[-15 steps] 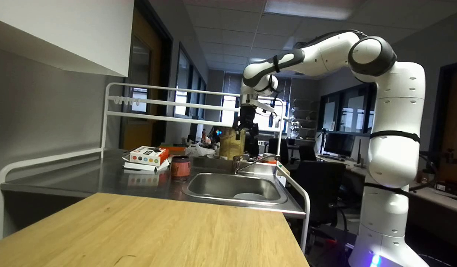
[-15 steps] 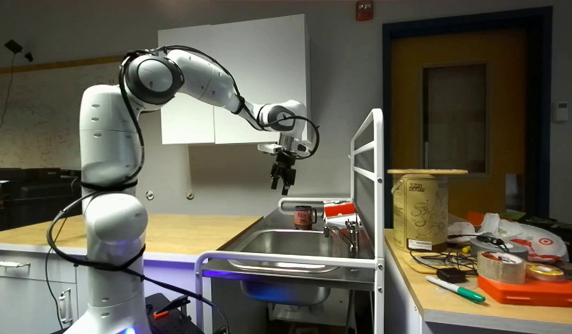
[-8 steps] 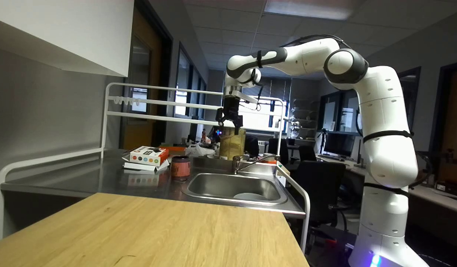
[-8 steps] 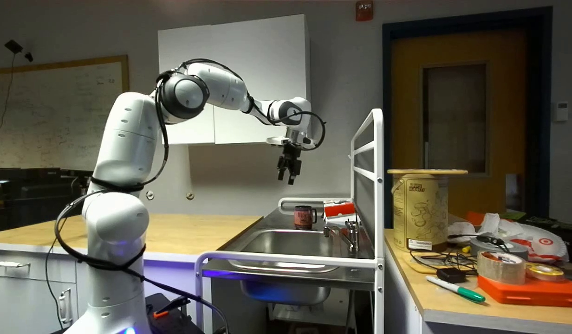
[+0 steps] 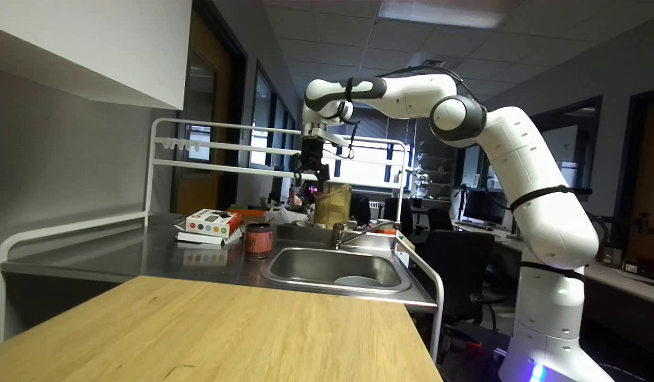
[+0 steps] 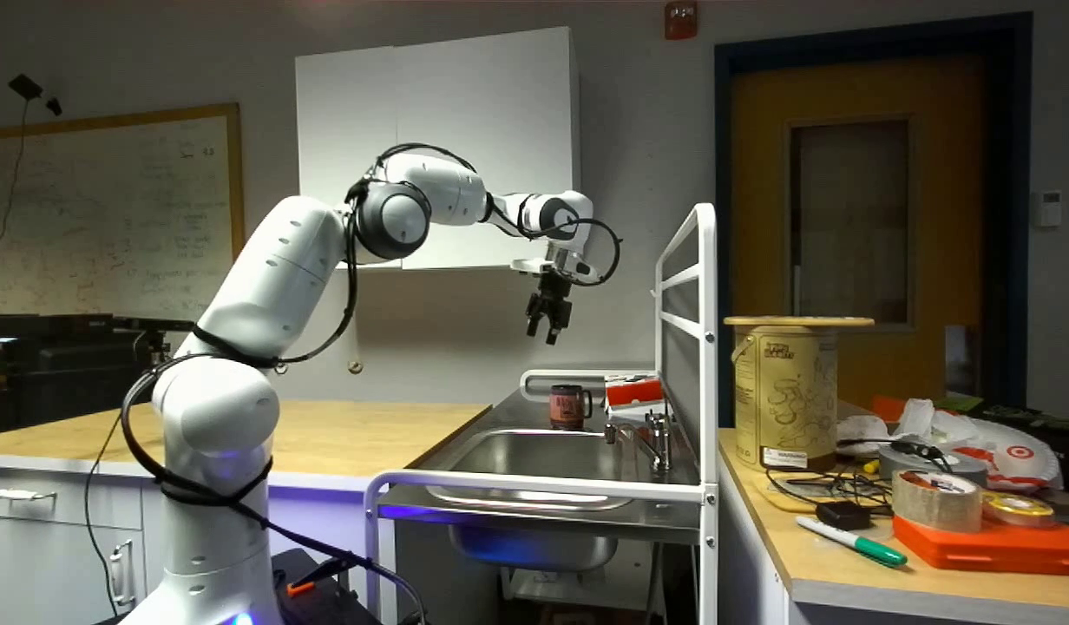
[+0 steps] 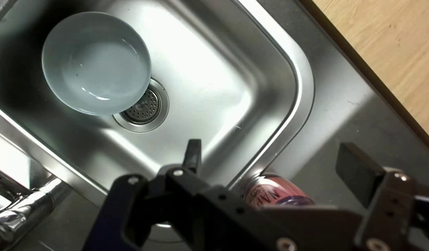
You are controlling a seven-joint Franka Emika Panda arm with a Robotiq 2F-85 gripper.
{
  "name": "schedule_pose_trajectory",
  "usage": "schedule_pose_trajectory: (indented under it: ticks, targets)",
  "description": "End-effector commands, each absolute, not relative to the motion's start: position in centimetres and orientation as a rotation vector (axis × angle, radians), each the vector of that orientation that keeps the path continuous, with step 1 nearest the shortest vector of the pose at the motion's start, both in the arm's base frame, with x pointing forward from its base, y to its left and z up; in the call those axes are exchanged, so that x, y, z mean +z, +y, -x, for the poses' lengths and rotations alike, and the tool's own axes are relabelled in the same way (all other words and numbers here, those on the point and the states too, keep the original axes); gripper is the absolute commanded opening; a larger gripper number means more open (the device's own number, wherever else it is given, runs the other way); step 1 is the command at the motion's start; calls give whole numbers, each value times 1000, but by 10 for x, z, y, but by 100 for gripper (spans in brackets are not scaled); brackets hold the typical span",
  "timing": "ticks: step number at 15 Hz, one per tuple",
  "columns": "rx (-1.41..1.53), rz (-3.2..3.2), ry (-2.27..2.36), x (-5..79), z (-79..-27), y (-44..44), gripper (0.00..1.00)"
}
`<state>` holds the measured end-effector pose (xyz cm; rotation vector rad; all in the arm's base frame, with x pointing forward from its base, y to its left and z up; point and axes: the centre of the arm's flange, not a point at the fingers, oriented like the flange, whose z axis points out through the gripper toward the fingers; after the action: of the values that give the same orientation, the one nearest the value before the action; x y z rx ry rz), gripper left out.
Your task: Place the brown mug in the sink
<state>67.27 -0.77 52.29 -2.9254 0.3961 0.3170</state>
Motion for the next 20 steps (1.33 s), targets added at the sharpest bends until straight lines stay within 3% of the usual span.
schedule_pose_trajectory:
  ticks: [1,12,20]
  targets:
    - [396,2899,396,542,-749,-7,100]
    - [642,2715,636,517,-773,17,100]
    - [550,2692,831,490,-792,16,100]
